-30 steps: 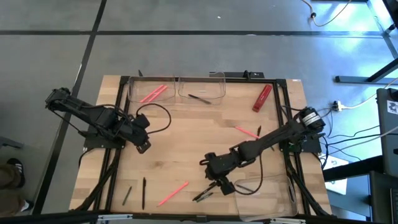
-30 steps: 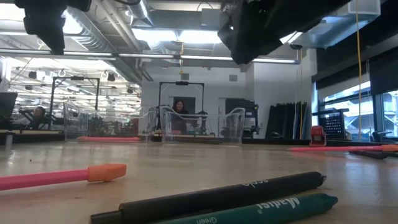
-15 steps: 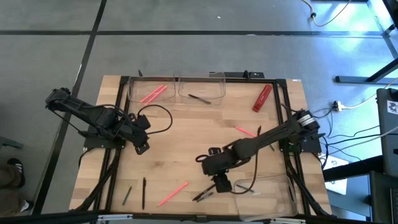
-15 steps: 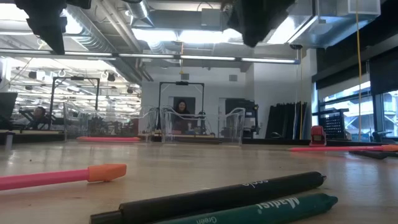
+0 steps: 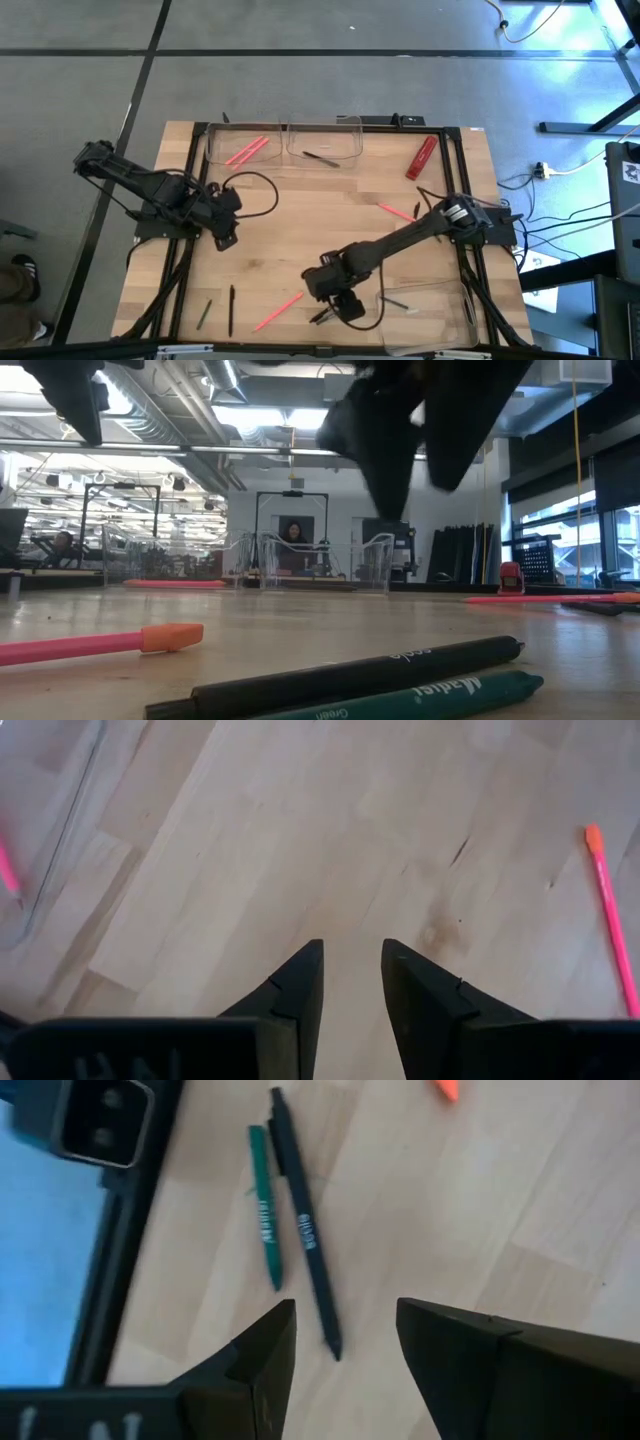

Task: Sort crayons/erasers/pens/pencils in bins
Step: Put the black pen into the top right transparent bin, then put the pink pencil into the top left transparent bin

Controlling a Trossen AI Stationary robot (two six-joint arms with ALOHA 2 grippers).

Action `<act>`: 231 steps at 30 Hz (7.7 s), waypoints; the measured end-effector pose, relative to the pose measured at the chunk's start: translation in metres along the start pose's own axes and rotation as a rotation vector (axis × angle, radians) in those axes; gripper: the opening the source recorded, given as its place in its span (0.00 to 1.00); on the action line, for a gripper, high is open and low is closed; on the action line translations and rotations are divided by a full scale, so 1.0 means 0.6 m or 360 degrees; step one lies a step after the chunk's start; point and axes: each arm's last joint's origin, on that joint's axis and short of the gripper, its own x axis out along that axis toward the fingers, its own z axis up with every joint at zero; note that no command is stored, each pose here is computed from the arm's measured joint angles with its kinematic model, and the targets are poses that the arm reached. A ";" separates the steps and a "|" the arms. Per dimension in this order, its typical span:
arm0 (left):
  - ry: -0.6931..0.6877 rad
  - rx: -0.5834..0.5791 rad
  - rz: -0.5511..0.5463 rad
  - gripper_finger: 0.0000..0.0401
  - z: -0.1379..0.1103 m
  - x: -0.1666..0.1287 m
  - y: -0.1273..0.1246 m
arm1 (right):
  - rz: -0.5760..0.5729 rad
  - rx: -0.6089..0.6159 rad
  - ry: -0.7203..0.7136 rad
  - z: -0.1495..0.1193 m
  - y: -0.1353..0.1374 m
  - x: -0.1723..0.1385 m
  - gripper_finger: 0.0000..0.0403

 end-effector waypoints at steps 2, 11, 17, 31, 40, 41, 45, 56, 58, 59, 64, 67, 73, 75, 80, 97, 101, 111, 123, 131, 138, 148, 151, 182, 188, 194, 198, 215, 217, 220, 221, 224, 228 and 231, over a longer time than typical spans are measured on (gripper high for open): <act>0.0001 0.0015 -0.0007 0.24 -0.002 -0.001 -0.002 | -0.0006 -0.0031 0.0001 0.002 -0.001 0.009 0.44; -0.0084 0.0062 0.0043 0.24 -0.005 -0.003 -0.006 | -0.0006 -0.0073 -0.0010 0.006 0.008 0.049 0.44; -0.0092 0.0062 0.0046 0.24 -0.005 -0.003 -0.006 | -0.0003 -0.0081 -0.0055 0.005 0.008 0.062 0.44; -0.0094 0.0062 0.0047 0.24 -0.005 -0.003 -0.006 | -0.0069 -0.0106 -0.0034 -0.019 0.032 0.099 0.44; -0.0093 0.0062 0.0047 0.24 -0.005 -0.003 -0.006 | -0.0213 -0.0101 -0.0025 -0.036 0.043 0.116 0.44; -0.0094 0.0061 0.0047 0.24 -0.005 -0.003 -0.006 | -0.0214 -0.0096 -0.0029 -0.037 0.044 0.117 0.44; -0.0094 0.0061 0.0047 0.24 -0.005 -0.003 -0.006 | -0.0220 -0.0021 -0.0037 -0.038 0.044 0.118 0.44; -0.0094 0.0061 0.0047 0.24 -0.005 -0.003 -0.006 | -0.0270 0.0069 -0.0041 -0.039 0.041 0.120 0.28; -0.0094 0.0061 0.0047 0.24 -0.005 -0.003 -0.006 | -0.0274 0.0071 -0.0039 -0.039 0.040 0.121 0.23; -0.0094 0.0061 0.0047 0.24 -0.005 -0.003 -0.006 | -0.0277 0.0070 -0.0038 -0.039 0.039 0.121 0.20; -0.0094 0.0061 0.0047 0.24 -0.005 -0.003 -0.006 | -0.0280 0.0079 -0.0036 -0.039 0.039 0.121 0.10; -0.0094 0.0061 0.0047 0.24 -0.005 -0.003 -0.006 | -0.0277 0.0133 -0.0040 -0.039 0.038 0.121 0.08; -0.0094 0.0061 0.0047 0.24 -0.005 -0.003 -0.006 | -0.0260 0.0378 -0.0070 -0.037 0.031 0.120 0.11; -0.0094 0.0061 0.0047 0.24 -0.005 -0.003 -0.006 | -0.0249 0.0429 -0.0082 -0.034 0.026 0.118 0.11; -0.0094 0.0061 0.0047 0.24 -0.005 -0.003 -0.006 | -0.0232 0.0456 -0.0088 -0.026 0.014 0.110 0.12; -0.0094 0.0072 0.0048 0.24 -0.005 -0.003 -0.006 | -0.0209 0.0590 -0.0042 0.007 -0.075 0.042 0.12; -0.0094 0.0071 0.0048 0.24 -0.005 -0.003 -0.006 | -0.0210 0.0601 -0.0053 0.018 -0.099 0.008 0.12; -0.0093 0.0065 0.0048 0.24 -0.005 -0.003 -0.006 | -0.0280 0.0565 -0.0094 0.032 -0.198 -0.113 0.12; -0.0205 0.0023 0.0136 0.24 -0.001 -0.003 -0.003 | -0.0597 0.0577 -0.0176 -0.014 -0.343 -0.266 0.12; -0.0357 -0.0096 0.0169 0.24 0.006 -0.004 -0.005 | -0.0799 0.0671 -0.0126 -0.094 -0.474 -0.319 0.12; -0.0609 -0.0235 0.0369 0.24 0.030 -0.002 0.011 | -0.0884 0.0768 -0.0137 -0.157 -0.565 -0.341 0.12; -0.0773 -0.0394 0.0615 0.24 0.053 0.001 0.039 | -0.0911 0.0786 -0.0089 -0.209 -0.643 -0.288 0.12; -0.0758 -0.0416 0.0619 0.24 0.055 0.002 0.043 | -0.0910 0.0758 -0.0070 -0.219 -0.654 -0.267 0.12; -0.0746 -0.0429 0.0617 0.24 0.057 0.002 0.045 | -0.0899 0.0725 -0.0039 -0.241 -0.670 -0.196 0.12; -0.0746 -0.0429 0.0617 0.24 0.057 0.002 0.045 | -0.0916 0.0722 -0.0062 -0.239 -0.672 -0.197 0.21; -0.0744 -0.0432 0.0615 0.24 0.056 0.003 0.045 | -0.0915 0.0727 -0.0063 -0.239 -0.672 -0.197 0.35; -0.0684 -0.0473 0.0556 0.24 0.054 0.004 0.044 | -0.0971 0.0731 -0.0058 -0.235 -0.673 -0.208 0.40; -0.0234 -0.0721 0.0142 0.24 0.033 0.013 0.020 | -0.0474 0.0436 -0.0530 -0.147 -0.539 -0.375 0.41; -0.0172 -0.0748 0.0114 0.24 0.027 0.020 0.015 | -0.0386 0.0374 -0.0550 -0.137 -0.506 -0.385 0.41; -0.0068 -0.0773 0.0111 0.24 0.013 0.036 0.010 | -0.0344 0.0264 -0.0574 -0.118 -0.457 -0.398 0.41; -0.0029 -0.0788 0.0107 0.24 0.007 0.042 0.009 | -0.0340 0.0222 -0.0582 -0.113 -0.440 -0.403 0.41; 0.0055 -0.0829 0.0075 0.24 -0.007 0.056 0.004 | -0.0333 0.0101 -0.0614 -0.101 -0.388 -0.423 0.41; 0.0053 -0.0795 0.0007 0.24 -0.022 0.074 -0.006 | -0.0299 0.0050 -0.0669 -0.089 -0.323 -0.444 0.41; -0.0002 -0.0785 -0.0075 0.24 -0.029 0.091 -0.015 | -0.0284 0.0012 -0.0719 -0.084 -0.281 -0.459 0.41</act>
